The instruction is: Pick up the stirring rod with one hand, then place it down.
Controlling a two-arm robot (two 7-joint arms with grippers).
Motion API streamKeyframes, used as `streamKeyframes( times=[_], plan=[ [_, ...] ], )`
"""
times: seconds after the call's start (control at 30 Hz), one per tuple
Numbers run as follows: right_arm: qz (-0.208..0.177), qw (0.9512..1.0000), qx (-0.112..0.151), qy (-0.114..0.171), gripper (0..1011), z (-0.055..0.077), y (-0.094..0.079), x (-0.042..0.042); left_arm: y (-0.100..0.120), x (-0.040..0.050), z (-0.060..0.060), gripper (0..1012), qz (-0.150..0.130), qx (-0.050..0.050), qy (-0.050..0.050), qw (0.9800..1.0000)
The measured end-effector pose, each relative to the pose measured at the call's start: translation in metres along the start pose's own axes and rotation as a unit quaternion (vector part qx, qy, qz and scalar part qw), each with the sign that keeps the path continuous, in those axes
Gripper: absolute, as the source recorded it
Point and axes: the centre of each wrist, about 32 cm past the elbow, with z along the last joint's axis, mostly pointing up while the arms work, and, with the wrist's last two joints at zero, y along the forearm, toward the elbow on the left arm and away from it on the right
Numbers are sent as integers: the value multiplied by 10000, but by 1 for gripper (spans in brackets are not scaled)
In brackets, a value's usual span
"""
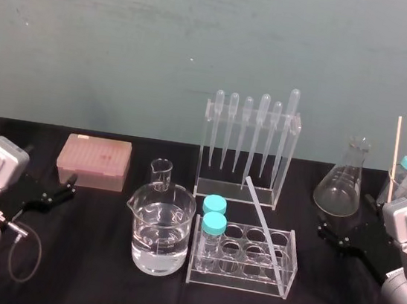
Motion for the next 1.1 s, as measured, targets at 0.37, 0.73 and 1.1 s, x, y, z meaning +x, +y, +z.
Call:
streamKeyframes(
  times=[0.37,0.73,1.1],
  plan=[
    [-79,9999,144,-24,1003,37,-32,43,0,0,0,1000,0,0,0,10000],
    [494,9901,1305,-120,1003,329,-78,57,0,0,0,1000,0,0,0,10000],
    [2046,9673,1305,738,1003,364,216,9,0,0,0,1000,0,0,1,10000]
  ],
)
